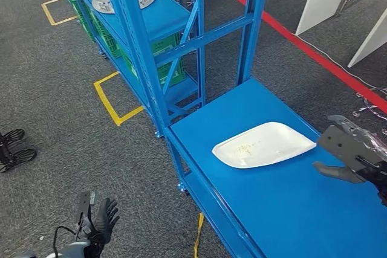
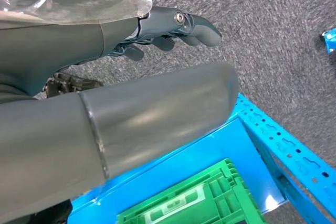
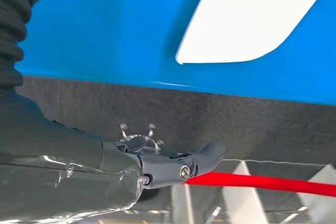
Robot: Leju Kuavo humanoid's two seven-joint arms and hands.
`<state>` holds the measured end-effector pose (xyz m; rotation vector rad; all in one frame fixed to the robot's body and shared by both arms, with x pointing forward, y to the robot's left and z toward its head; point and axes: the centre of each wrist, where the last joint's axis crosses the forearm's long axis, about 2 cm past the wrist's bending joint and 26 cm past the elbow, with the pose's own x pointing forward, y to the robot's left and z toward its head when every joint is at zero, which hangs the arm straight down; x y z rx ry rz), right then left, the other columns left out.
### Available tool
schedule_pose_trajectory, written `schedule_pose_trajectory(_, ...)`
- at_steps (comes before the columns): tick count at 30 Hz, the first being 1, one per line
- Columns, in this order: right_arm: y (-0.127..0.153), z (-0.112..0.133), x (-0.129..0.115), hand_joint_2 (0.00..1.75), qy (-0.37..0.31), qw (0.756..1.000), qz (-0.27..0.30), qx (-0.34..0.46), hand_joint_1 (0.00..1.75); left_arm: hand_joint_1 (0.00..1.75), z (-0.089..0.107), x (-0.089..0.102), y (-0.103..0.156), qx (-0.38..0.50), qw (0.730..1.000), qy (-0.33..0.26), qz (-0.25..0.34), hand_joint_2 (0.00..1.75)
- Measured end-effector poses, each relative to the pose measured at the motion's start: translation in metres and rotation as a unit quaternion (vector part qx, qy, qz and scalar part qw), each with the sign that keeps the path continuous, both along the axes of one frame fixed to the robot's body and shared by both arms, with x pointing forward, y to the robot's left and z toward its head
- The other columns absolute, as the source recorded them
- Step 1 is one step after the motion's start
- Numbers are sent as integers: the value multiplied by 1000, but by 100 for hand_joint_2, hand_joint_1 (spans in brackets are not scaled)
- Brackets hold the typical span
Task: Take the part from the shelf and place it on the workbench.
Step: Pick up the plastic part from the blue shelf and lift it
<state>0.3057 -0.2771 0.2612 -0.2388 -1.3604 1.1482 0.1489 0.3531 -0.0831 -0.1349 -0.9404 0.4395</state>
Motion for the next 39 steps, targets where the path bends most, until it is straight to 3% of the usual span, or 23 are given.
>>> schedule_pose_trajectory(7,11,9,5,175,10,995,65,-80,0,0,-1,-2,0,0,1000,0,4,0)
schedule_pose_trajectory(16,31,0,9,175,35,972,161,-167,0,0,0,-1,0,-1,1000,1,3,0)
schedule_pose_trajectory(39,26,-61,19,175,78,935,190,-289,0,0,3,10,-6,-4,1000,5,-13,0)
